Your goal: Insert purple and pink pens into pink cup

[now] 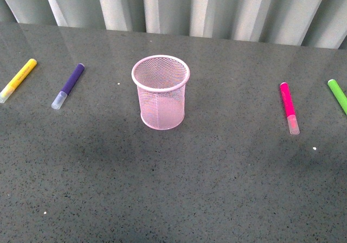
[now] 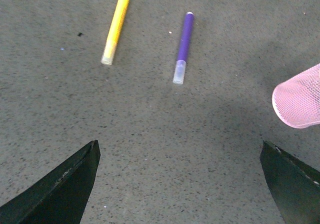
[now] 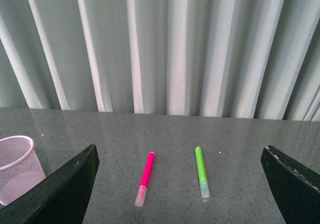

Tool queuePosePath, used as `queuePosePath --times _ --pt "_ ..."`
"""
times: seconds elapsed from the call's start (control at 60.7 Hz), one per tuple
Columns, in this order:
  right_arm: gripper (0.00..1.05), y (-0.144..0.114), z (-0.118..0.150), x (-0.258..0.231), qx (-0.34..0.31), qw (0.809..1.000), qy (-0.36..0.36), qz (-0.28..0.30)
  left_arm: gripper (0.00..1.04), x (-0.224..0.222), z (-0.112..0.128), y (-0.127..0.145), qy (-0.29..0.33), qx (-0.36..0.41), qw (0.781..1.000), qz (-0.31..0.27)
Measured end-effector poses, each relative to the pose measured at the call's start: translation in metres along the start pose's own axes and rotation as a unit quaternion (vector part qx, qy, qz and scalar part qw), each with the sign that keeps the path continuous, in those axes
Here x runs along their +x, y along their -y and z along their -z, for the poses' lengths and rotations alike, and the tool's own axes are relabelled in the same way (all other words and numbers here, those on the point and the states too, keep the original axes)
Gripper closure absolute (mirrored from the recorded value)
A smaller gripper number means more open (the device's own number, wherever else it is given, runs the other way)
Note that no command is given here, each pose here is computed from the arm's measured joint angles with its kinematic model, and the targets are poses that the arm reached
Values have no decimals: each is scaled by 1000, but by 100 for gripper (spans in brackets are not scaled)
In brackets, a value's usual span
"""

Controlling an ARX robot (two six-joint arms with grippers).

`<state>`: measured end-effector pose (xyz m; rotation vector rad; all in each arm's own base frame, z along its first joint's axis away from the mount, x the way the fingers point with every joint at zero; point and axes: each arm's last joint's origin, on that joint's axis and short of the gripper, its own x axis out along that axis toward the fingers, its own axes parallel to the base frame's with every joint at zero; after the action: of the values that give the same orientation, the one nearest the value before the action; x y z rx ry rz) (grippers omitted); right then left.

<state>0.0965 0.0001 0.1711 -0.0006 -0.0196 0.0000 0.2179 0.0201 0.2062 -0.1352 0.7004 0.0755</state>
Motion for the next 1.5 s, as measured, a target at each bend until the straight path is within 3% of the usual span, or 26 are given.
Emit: queuePosePath --times 0.181,0.396,0.527,0.857,1.5 --pt "7 0 0 0 0 1000 0 0 7 28 -50 13 -56 17 998 15" --pt "7 0 0 0 0 1000 0 0 7 62 -86 34 -97 49 994 28" --pt "7 0 0 0 0 1000 0 0 7 80 -83 48 -119 86 988 45" --pt "7 0 0 0 0 1000 0 0 7 135 -72 71 -169 132 977 21" --pt "7 0 0 0 0 1000 0 0 7 208 -83 73 -183 156 971 -1"
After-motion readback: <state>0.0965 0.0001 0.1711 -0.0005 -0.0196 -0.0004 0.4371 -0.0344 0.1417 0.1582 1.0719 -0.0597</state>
